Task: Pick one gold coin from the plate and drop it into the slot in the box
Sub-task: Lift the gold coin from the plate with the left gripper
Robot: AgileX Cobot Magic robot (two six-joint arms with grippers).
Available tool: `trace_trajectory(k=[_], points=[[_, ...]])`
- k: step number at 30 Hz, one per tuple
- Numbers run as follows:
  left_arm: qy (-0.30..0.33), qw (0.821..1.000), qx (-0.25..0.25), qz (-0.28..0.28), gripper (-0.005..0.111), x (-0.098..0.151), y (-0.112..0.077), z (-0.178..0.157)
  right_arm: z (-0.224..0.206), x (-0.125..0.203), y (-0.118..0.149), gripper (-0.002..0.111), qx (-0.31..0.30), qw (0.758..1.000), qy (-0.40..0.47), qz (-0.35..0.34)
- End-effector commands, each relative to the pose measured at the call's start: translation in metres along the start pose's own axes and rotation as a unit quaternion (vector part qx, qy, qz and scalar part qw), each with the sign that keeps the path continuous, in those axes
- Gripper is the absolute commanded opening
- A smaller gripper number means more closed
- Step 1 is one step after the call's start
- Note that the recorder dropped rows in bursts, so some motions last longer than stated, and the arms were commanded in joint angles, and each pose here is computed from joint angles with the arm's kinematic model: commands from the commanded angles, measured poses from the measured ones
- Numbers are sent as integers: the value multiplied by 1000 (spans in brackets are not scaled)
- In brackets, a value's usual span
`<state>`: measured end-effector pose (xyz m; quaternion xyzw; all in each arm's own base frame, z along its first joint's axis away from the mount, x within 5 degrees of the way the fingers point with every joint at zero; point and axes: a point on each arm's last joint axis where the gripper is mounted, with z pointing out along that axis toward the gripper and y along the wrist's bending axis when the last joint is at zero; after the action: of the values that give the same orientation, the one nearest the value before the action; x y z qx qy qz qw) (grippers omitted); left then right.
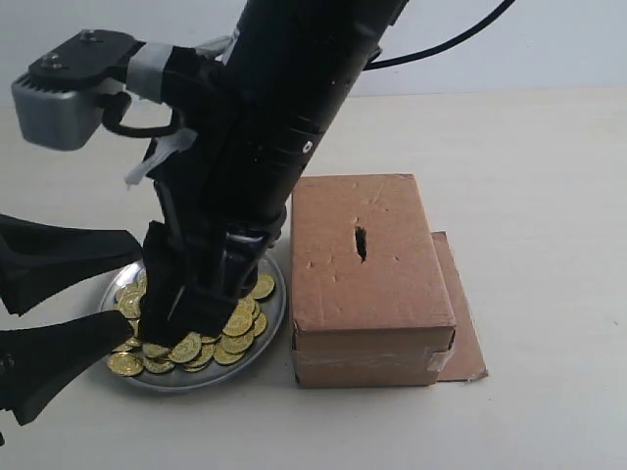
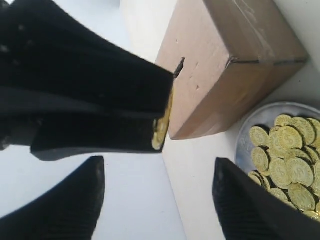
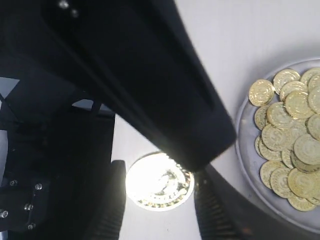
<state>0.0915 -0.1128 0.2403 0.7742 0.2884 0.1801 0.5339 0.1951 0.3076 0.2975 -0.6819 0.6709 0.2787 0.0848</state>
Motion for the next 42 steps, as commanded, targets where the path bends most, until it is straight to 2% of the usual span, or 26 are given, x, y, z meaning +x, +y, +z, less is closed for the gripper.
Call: trace_trajectory(k=[1,3,14,23,26,33,35,38,42], points=[[-11,1000,-2,9,55,-4,0,-1,0,-3,7,34,-5,1000,-6,-19],[-22,1000,1,18,49,-7,-1,-1,0,-3,6,34,-2,1000,-3,-21],[-41,999,1,26,46,-13,-1,-1,0,-2,6,34,3,1000,3,-22],[-41,999,3,26,12,-13,2,1,0,-2,6,34,3,1000,3,-22],[-40,999,7,26,7,-13,4,4,0,-2,6,34,3,1000,3,-22],[-40,999,22,27,6,-14,2,10,0,-2,6,34,3,1000,3,-22],[-40,999,25,27,0,-14,1,10,0,-2,6,34,3,1000,3,-22],[-39,998,28,28,0,-14,0,10,-1,-2,6,41,3,1000,2,-16],[-39,998,36,28,0,-13,-1,10,-8,-1,8,58,21,1000,6,-20]])
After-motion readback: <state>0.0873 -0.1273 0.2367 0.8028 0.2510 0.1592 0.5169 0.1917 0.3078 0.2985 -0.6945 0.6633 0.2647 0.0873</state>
